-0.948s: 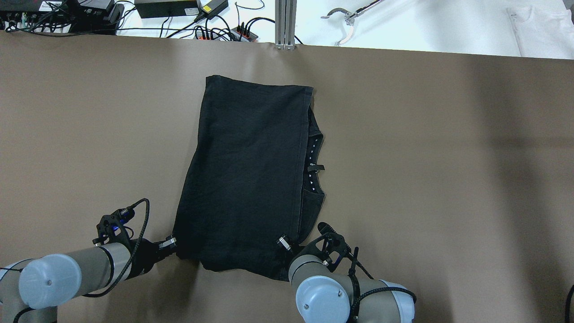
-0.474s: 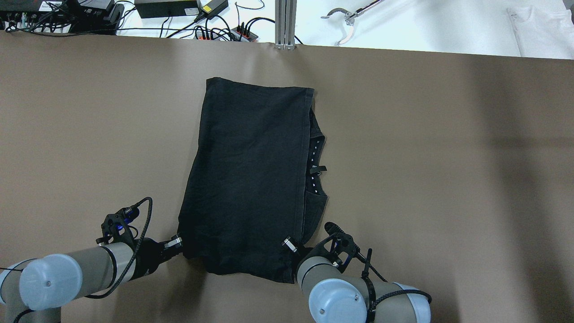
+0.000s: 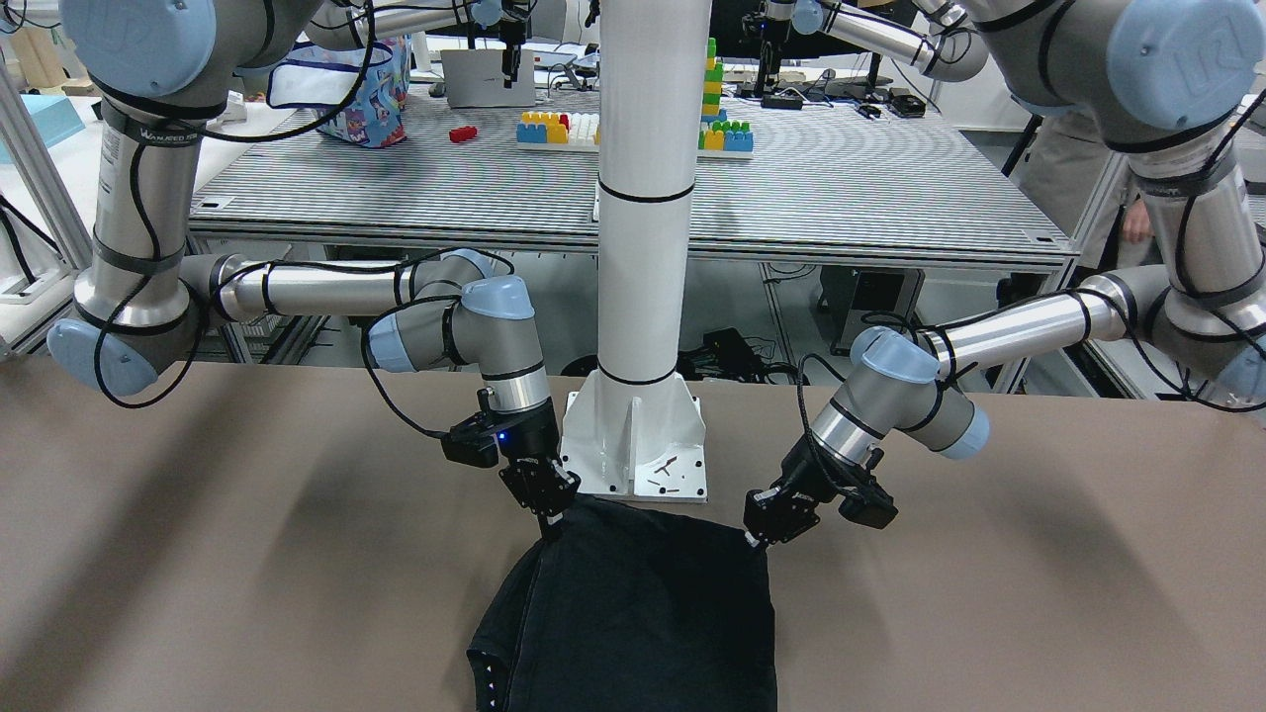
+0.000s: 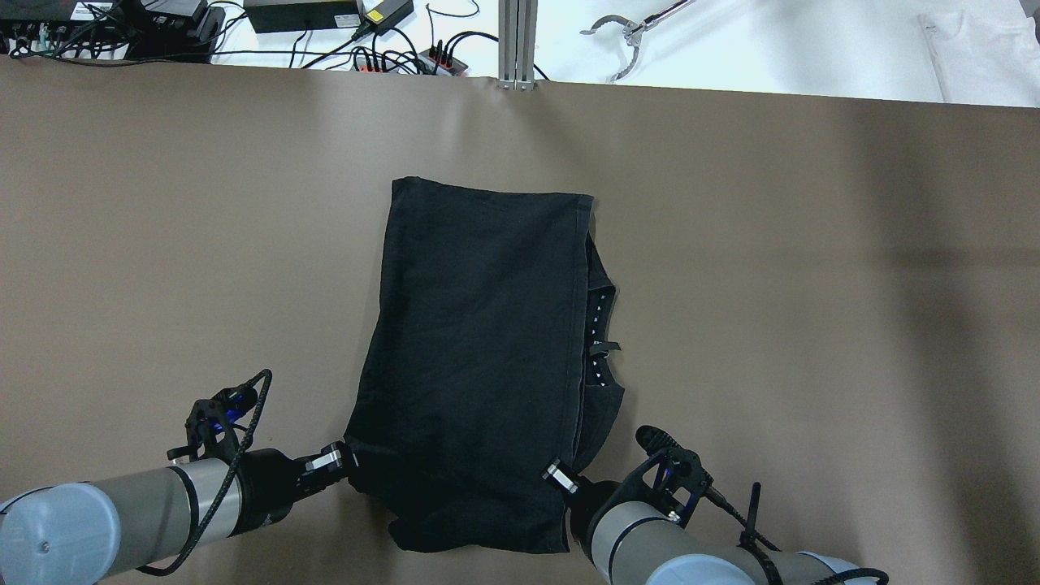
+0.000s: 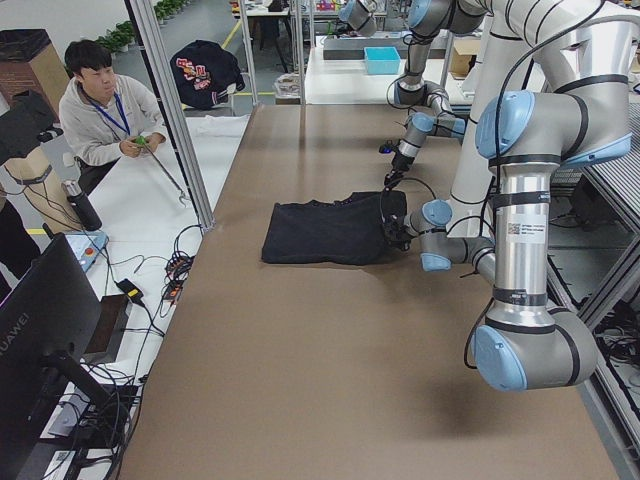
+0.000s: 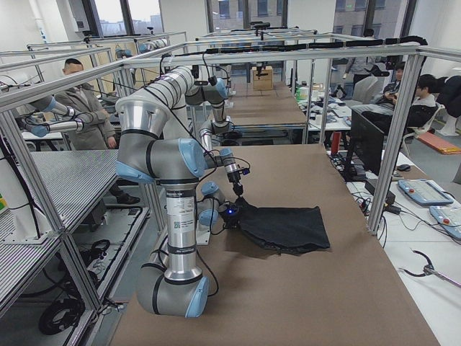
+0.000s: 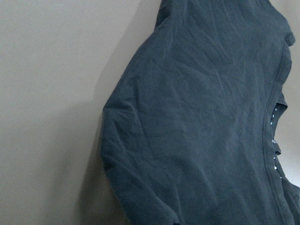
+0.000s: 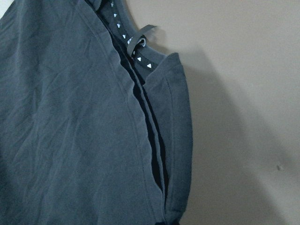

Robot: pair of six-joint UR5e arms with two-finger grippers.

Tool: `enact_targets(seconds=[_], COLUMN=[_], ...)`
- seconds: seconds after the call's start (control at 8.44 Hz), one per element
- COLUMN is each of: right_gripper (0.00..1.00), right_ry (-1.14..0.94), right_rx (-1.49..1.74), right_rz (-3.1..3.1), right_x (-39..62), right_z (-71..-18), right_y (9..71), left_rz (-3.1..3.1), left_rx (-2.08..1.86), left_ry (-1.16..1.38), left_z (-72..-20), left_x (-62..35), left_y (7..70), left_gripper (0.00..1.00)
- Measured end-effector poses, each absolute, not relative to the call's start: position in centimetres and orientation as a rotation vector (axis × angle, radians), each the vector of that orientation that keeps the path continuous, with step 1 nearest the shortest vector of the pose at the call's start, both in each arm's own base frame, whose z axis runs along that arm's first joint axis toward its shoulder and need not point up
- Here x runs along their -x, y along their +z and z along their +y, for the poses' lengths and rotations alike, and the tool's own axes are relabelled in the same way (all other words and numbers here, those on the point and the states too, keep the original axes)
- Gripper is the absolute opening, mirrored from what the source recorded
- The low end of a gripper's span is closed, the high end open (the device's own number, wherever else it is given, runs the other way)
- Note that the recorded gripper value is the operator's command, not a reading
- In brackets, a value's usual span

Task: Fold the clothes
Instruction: 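Lift the near end with both grippers and fold it toward the collar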

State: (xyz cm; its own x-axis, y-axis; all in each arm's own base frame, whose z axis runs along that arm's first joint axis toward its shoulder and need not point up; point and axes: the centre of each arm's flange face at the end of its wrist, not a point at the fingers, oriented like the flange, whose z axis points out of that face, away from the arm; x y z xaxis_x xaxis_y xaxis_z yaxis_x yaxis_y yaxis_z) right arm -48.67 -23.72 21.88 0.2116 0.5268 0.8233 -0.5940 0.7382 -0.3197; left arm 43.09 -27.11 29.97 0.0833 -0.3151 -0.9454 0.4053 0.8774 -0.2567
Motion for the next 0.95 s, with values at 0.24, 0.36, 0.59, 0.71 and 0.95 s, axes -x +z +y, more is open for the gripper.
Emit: enact_targets(seconds=[0.24, 0.36, 0.59, 0.71, 0.95], right_gripper=[0.0, 0.0, 0.0, 0.0, 0.0], right_ry=[0.775, 0.783, 0.824, 0.84, 0.863], right_rx=[-0.111, -0.14, -0.194, -0.224, -0.286], right_rz=[-1.099, -1.093, -1.072, -1.06, -1.017], right_x=[47.6, 46.8, 45.7, 45.6, 45.9], right_z=[-25.7, -27.5, -31.5, -33.6, -38.3], right_y=[21.5, 21.0, 20.0, 19.5, 19.3], left_rz=[1.359, 1.331, 1.261, 1.22, 1.144], left_rx=[-0.091, -0.105, -0.16, -0.185, -0.232], left_ry=[-0.524, -0.524, -0.531, -0.542, -0.565], left_z=[-30.5, -32.6, -37.1, -39.2, -44.1], left_x=[-41.3, -40.5, -39.4, -39.1, -39.9], left_y=[27.8, 26.8, 23.4, 21.7, 19.5], left_gripper=[0.0, 0.0, 0.0, 0.0, 0.0])
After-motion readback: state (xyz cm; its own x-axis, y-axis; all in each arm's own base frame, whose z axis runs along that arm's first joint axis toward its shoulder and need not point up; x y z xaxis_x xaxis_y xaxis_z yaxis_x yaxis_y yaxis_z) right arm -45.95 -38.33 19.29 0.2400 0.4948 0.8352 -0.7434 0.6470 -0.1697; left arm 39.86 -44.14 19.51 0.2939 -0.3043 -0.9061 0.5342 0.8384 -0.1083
